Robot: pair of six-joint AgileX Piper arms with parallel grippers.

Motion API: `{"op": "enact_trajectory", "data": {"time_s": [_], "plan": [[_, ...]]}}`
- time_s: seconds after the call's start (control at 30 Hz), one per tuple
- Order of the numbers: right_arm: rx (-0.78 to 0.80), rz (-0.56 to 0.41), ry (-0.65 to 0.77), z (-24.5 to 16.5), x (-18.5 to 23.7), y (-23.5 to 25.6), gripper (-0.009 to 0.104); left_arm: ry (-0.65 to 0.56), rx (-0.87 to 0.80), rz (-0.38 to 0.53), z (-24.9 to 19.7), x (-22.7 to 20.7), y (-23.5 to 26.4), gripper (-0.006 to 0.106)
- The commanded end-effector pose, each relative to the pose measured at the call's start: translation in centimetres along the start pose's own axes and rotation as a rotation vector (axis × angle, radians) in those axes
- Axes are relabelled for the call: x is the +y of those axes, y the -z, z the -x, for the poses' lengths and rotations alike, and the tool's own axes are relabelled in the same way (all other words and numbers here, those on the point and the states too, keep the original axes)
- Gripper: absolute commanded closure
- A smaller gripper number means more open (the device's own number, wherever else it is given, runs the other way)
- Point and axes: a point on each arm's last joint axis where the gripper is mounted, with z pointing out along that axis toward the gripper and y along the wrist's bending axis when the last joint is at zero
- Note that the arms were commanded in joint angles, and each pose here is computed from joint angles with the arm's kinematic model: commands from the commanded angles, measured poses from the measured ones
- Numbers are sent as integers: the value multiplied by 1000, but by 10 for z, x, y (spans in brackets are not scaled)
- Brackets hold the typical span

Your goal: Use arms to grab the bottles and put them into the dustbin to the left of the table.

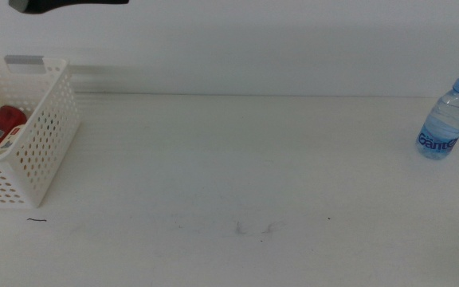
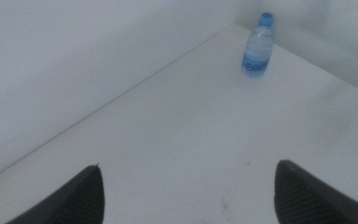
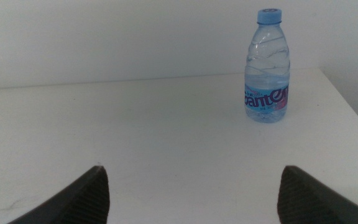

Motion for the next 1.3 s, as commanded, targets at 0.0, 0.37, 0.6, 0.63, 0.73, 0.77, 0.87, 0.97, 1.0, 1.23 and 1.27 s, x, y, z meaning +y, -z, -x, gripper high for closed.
{"op": "enact_trajectory", "data": {"time_s": [0.0, 0.37, 0.6, 0.63, 0.73, 0.77, 0.87, 0.97, 1.0, 1.23, 1.27], "plan": [[-7, -7, 15, 0, -1, 0, 16, 17, -9, -13, 0, -2, -1, 7], [-7, -7, 15, 0, -1, 0, 16, 48, -57, -62, 4, -7, -1, 7], [-7, -7, 15, 0, -1, 0, 16, 42, -87, -54, 11, -8, 5, 7], [-7, -7, 15, 0, -1, 0, 16, 37, -93, -54, 12, -9, 6, 7], [-7, -7, 15, 0, -1, 0, 16, 26, -101, -50, 16, -9, 9, 7], [-7, -7, 15, 0, -1, 0, 16, 24, -98, -53, 17, -9, 8, 7], [-7, -7, 15, 0, -1, 0, 16, 18, -93, -63, 20, -9, 9, 7], [-7, -7, 15, 0, -1, 0, 16, 12, -79, -77, 26, -7, 7, 7], [-7, -7, 15, 0, -1, 0, 16, 8, -71, -84, 27, -6, 6, 7], [-7, -7, 15, 0, -1, 0, 16, -2, -75, -78, 36, -2, 5, 7], [-7, -7, 15, 0, -1, 0, 16, -3, -73, -75, 36, -2, 5, 7]]}}
